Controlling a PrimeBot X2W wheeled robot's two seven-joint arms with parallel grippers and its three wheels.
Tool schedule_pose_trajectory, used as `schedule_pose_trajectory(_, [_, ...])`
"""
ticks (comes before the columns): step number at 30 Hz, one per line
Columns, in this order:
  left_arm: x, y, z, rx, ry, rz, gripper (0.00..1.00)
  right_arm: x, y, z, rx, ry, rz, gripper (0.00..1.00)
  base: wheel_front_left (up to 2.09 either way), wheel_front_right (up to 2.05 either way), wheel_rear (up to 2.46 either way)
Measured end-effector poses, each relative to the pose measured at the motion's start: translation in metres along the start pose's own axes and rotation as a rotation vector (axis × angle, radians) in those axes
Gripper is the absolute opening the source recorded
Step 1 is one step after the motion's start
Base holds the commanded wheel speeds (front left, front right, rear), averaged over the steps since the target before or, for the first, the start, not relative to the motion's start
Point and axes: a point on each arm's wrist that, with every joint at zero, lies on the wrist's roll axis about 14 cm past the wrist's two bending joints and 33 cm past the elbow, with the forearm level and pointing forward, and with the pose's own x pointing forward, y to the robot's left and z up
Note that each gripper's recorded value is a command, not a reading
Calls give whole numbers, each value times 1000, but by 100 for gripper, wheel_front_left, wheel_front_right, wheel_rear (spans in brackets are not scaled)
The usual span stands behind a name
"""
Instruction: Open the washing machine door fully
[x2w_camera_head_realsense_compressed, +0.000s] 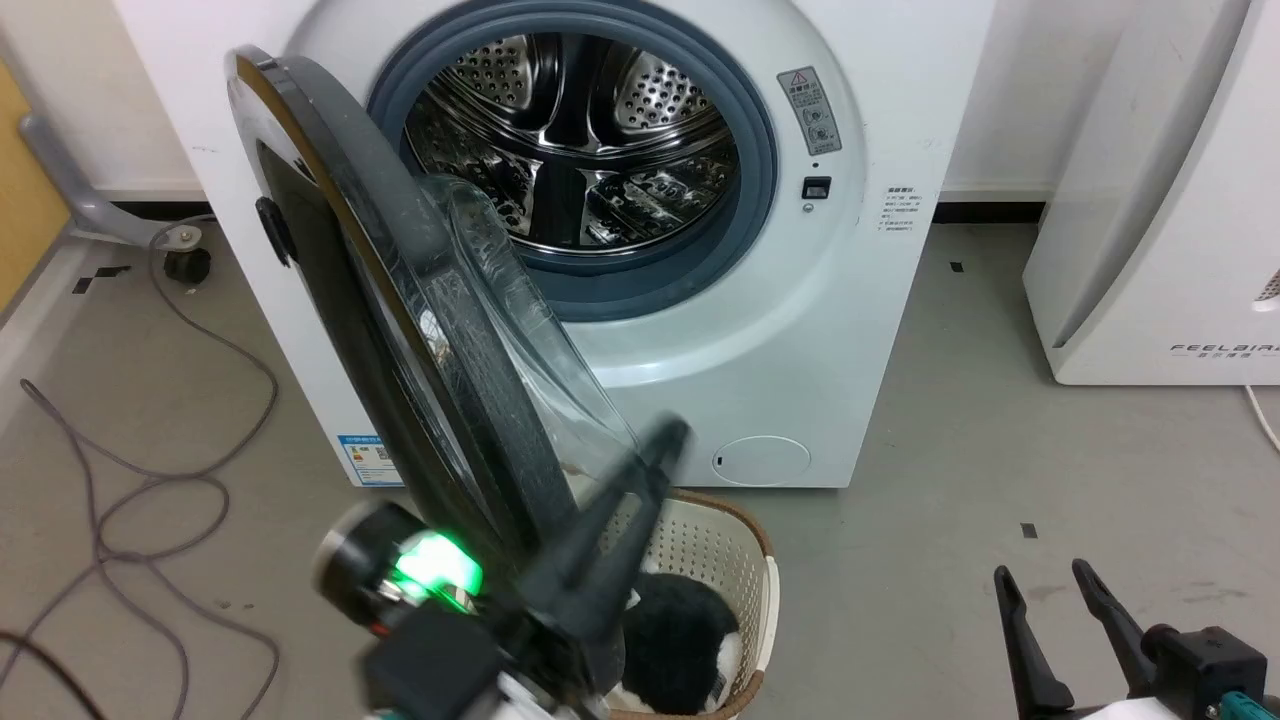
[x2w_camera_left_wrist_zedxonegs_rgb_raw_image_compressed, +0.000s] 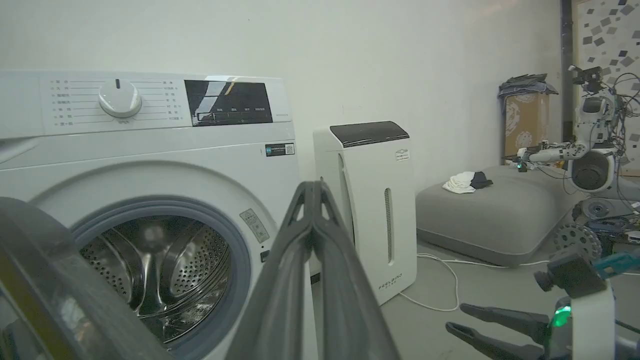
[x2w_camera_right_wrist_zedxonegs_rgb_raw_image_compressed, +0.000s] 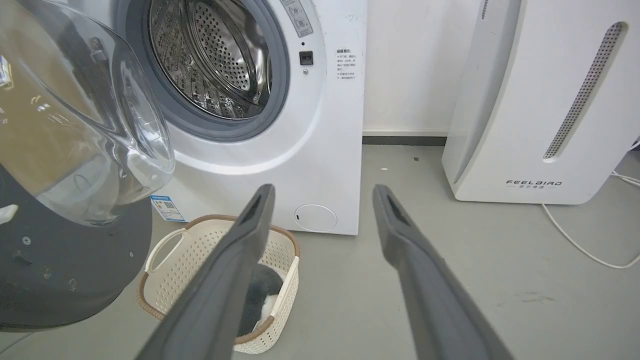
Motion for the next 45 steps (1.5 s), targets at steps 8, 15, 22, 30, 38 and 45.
schedule_pose_trajectory(8, [-26,-38,-67,-128,321,-85,0,1,2,-8,8,21,6,100,0,0,0])
schedule_pose_trajectory(15, [-53,-36,-121,-138,545,-26,0,1,3,-14,18,36,9,100,0,0,0])
schedule_pose_trajectory(22, [-56,-22,-155,-139,602,48,0,1,3,-21,30,52,6,100,0,0,0])
schedule_pose_trajectory(30, [-46,-4,-164,-109,579,115,0,-2,0,-27,37,62,-6,100,0,0,0])
schedule_pose_trajectory(38, [-48,3,-165,-110,569,167,0,-1,1,-31,43,74,-2,100,0,0,0])
schedule_pose_trajectory(45, [-68,11,-160,-122,581,244,0,2,6,-31,41,76,16,100,0,0,0])
